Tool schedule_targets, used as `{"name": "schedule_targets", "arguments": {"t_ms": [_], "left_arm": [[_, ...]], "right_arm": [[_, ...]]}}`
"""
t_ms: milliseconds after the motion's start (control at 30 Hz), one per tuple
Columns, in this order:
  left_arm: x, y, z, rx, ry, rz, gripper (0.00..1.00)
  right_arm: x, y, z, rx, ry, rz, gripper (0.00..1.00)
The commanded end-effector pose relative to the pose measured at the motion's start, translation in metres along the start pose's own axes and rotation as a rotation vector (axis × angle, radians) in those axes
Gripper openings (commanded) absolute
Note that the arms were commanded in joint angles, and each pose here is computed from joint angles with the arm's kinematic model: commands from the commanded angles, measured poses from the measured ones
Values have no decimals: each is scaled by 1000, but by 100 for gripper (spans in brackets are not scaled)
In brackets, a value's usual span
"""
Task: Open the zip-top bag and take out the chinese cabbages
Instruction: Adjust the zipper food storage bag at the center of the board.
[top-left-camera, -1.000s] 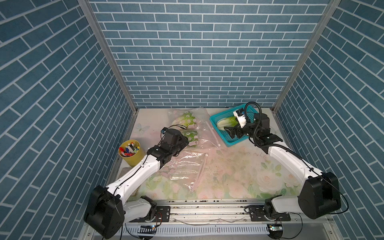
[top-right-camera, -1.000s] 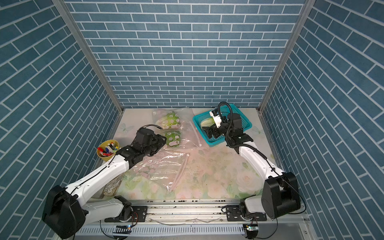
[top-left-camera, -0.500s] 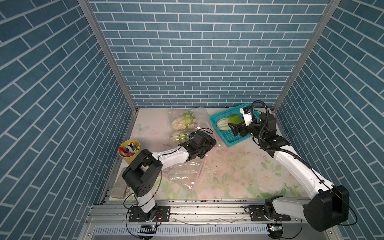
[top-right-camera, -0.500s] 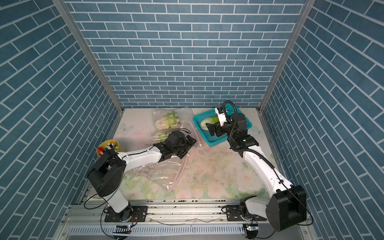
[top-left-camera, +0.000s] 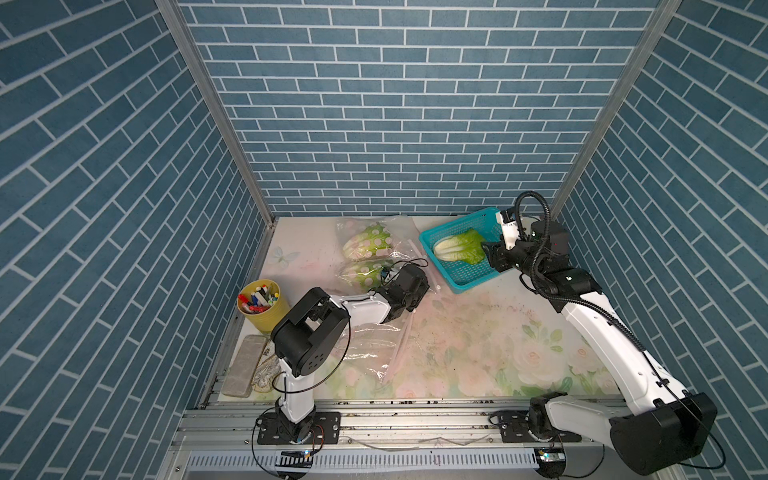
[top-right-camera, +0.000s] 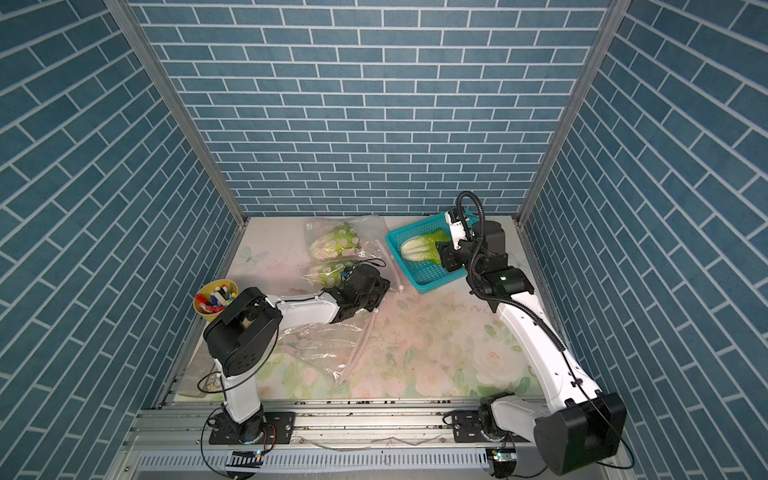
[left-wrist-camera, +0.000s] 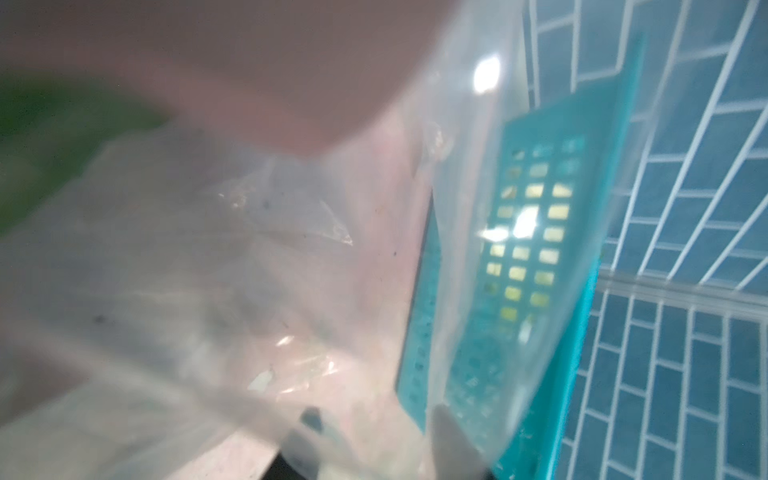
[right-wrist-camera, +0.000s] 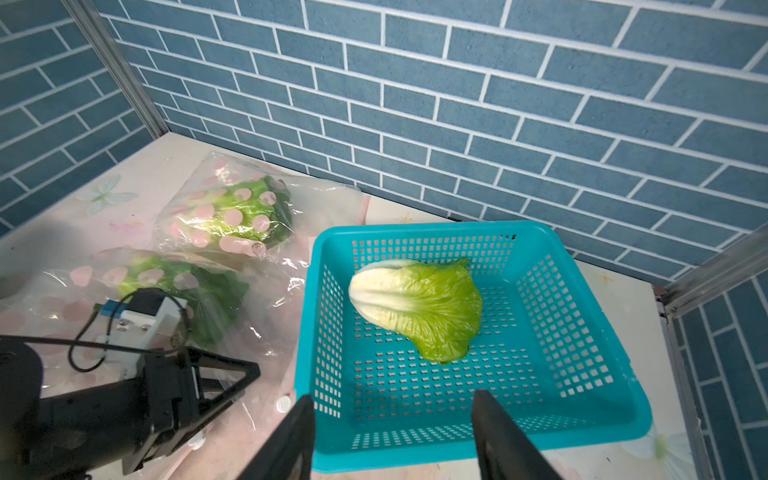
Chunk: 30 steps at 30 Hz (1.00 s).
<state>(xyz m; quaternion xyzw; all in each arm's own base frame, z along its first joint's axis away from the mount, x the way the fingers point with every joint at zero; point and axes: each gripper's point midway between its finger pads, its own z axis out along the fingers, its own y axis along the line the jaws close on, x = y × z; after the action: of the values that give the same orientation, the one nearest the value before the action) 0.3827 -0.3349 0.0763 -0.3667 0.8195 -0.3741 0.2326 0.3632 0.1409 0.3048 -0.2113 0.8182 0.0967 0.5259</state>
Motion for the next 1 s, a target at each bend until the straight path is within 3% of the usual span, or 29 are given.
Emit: {"name": "schedule_targets", "arguments": {"t_ms": [0,67,100,233,367,533,667,767,867,967], "left_arm": [[-9,-1,-4,5,-40,12,17],[-10,-2,-7,2,-39,30,2],[-12,-2,-10,-4,-42,41,0],[-23,-1,-23,-6,-60,81,0],[-35,1,-46,-9,-51,151,0],[-48,7,-93,-65,-8,289,0],[-61,22,-133,-116,23,334,0],[-65,33,-157,-133,56,368,0],[-68,41,-174,-157,82,385,0],[-67,49,-184,-172,106,392,0]], "right_arm": [[9,1,1,10,10,-46,60],[12,5,6,-1,11,-68,59],[15,6,9,-6,17,-77,58],[21,18,17,-68,39,-121,56],[34,40,23,-173,38,-228,63],[51,80,26,-301,-127,-464,69],[60,119,31,-398,-318,-632,64],[73,150,51,-383,-355,-800,59],[72,180,64,-411,-416,-865,59],[70,210,76,-405,-474,-949,66]]}}
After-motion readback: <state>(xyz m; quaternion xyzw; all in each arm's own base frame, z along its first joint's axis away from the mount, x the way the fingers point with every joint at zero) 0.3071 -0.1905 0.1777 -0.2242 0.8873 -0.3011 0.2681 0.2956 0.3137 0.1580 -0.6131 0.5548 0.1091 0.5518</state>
